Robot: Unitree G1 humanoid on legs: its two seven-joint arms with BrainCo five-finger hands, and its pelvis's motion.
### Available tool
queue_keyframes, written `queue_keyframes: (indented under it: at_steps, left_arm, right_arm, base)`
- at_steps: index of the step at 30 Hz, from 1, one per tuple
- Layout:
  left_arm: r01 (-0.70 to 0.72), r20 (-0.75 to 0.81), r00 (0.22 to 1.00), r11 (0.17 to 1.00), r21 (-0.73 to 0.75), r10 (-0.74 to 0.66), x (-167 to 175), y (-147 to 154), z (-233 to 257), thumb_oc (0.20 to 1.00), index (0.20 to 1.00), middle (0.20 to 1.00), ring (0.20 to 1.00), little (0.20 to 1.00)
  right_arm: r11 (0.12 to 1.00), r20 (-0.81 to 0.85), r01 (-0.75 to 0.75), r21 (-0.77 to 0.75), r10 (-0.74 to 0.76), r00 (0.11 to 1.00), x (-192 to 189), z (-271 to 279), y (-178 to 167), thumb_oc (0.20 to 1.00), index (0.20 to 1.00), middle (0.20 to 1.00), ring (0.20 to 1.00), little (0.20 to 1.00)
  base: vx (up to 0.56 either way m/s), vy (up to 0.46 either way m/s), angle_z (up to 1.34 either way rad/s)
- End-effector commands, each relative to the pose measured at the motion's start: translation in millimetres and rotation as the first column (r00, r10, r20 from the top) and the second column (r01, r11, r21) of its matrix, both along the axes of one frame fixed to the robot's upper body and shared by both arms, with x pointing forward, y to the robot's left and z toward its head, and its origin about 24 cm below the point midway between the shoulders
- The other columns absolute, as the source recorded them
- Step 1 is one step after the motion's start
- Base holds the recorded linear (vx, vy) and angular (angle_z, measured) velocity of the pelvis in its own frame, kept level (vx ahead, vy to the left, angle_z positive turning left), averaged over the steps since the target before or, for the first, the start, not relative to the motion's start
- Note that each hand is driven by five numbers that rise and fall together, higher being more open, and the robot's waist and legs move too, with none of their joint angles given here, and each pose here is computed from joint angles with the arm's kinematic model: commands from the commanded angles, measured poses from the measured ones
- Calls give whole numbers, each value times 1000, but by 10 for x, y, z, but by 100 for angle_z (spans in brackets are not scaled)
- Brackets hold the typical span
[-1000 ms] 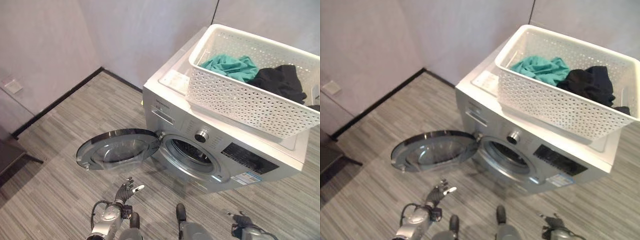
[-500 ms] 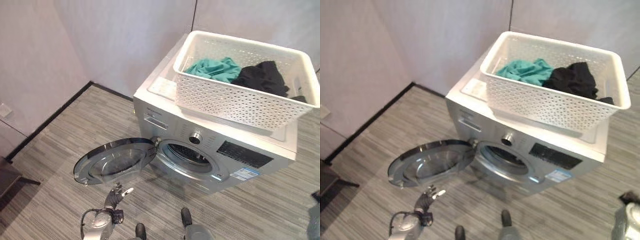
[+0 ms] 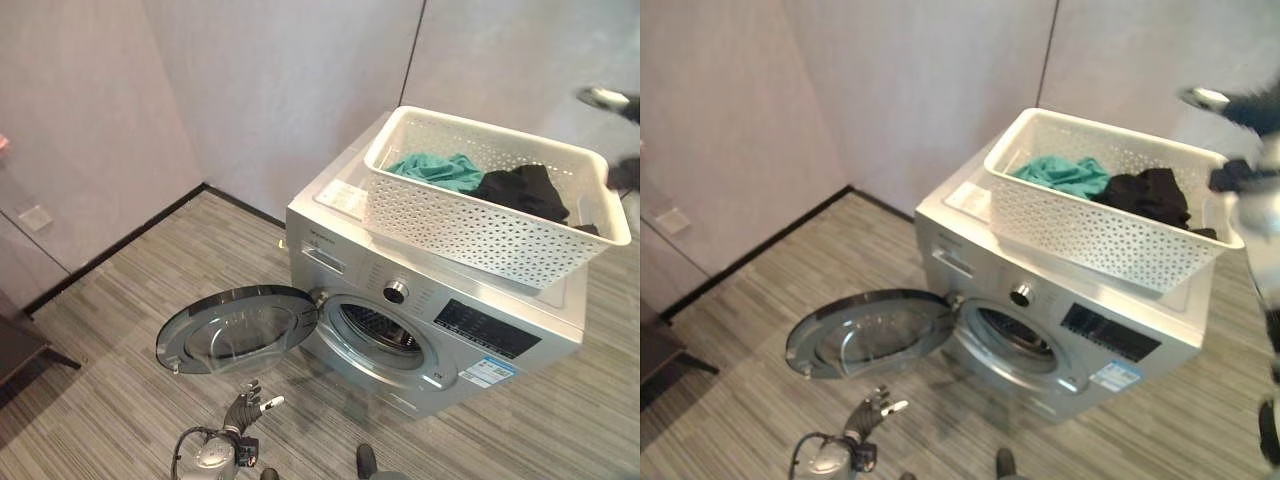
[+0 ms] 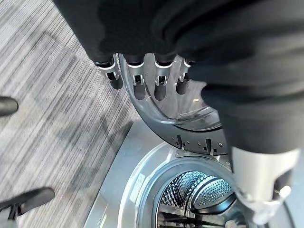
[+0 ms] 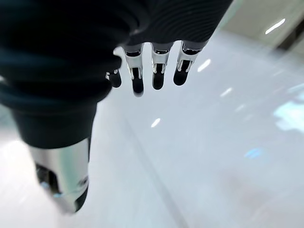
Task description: Grab the laundry basket,head to the washer,open it,put in the laundry and shut it.
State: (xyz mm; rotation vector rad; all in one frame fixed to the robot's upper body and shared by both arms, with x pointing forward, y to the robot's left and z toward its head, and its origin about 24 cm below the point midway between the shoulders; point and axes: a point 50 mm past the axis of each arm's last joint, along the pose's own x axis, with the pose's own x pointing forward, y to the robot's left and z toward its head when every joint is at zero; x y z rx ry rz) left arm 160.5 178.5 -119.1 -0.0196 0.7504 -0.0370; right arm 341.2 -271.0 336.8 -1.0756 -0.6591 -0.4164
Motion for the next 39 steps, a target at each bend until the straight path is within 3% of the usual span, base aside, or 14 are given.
queue_keyframes:
  at_steps: [1,6,11,14,20,28,39]
  left_arm:
    - [28,91,995,999,25,-30,223,139,134,1000,1000,1000,1000,1000]
    - [11,96,995,1000,25,-13,264,181,142,1000,1000,1000,1000,1000]
    - [7,94,996,1000,10,-8,255,183,143,1000,1000,1000,1000,1000]
    - [14,74,997,1000,24,-16,239,194,112,1000,1000,1000,1000,1000]
    - [-11,49,999,1000,21,10,206,211,69,1000,1000,1000,1000,1000]
    - [-8,61,998,1000,-13,8,232,147,78,1000,1000,1000,1000,1000]
    - [-25,86,996,999,-20,27,263,186,115,1000,1000,1000,1000,1000]
  right_arm:
    - [990,-54,138,-39,-140,989,107,444,-130,1000,1000,1000,1000,1000]
    - [962,-326,237,-136,-269,906,502,233,2,1000,1000,1000,1000,1000]
    - [944,-402,303,-131,-330,854,482,157,-195,1000,1000,1000,1000,1000]
    - [910,-418,381,-162,-413,809,364,142,-475,1000,1000,1000,1000,1000]
    - [911,-386,378,-168,-413,825,224,274,-600,1000,1000,1000,1000,1000]
    - [944,-419,256,-207,-322,849,167,219,-541,1000,1000,1000,1000,1000]
    - [945,-497,247,-216,-324,805,342,-17,-445,1000,1000,1000,1000,1000]
  base:
    - [5,-29,17]
    - [-15,-40,19]
    - [-26,-43,32]
    - [-19,-41,21]
    - [10,-14,3]
    - [1,-11,-10]
    - [-3,-14,-6]
